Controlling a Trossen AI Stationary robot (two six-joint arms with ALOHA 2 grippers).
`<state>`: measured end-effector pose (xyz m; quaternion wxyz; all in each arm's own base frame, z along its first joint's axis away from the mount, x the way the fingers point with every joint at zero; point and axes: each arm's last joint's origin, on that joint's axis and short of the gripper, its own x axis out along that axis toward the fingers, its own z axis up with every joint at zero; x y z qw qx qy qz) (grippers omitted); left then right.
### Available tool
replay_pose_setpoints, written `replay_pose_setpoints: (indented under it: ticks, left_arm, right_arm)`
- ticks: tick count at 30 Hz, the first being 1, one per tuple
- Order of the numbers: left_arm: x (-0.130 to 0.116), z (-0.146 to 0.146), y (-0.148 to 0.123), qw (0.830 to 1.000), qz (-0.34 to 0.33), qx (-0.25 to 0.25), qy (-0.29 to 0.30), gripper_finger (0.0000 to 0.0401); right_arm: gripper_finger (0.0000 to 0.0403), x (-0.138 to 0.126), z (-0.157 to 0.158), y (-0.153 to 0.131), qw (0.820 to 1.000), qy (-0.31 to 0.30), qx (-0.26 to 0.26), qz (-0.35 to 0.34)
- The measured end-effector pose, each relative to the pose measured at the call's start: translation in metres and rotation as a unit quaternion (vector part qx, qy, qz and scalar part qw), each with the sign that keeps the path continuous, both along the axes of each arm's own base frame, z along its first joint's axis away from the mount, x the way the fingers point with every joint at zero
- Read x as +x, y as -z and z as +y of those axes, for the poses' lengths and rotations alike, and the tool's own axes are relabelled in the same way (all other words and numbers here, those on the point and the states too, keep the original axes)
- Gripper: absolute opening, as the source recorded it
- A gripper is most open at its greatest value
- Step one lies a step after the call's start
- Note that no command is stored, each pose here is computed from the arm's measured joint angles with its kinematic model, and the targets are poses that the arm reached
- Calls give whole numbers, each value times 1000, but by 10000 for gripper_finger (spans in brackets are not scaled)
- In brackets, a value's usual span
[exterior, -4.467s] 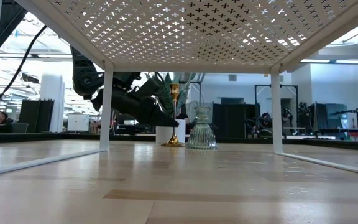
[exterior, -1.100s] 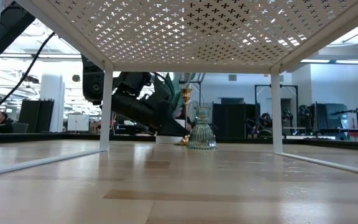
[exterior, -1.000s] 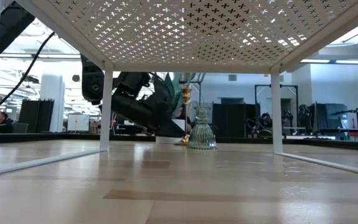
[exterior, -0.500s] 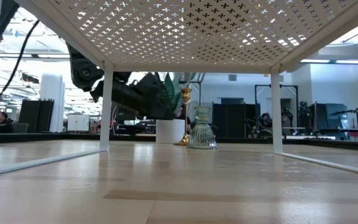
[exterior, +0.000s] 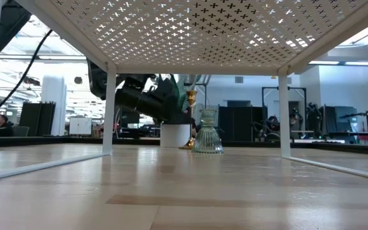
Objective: Pick & Place candle stick holders
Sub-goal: Align the gold candle holder with the other gold candle holder on the shelf
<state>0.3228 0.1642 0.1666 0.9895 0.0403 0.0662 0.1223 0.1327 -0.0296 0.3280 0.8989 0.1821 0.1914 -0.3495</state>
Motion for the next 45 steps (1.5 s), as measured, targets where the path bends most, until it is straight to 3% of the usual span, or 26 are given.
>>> replay_pose_setpoints:
  ticks: [26,30,38,45]
  left_arm:
    - [16,2,3,1000,-14,6,3,172]
    - [16,1,3,1000,-14,6,4,136]
    - [17,-1,4,1000,-15,-11,4,18]
    - [14,-10,9,1000,-10,-23,-14,23]
  right_arm:
    - [0,0,0,0,1000,-5,-9,7]
    - [0,0,0,0,1000,-5,-9,7]
    - [0,0,0,0,1000,-5,-9,7]
    - [0,0,0,0,1000,-6,-10,7]
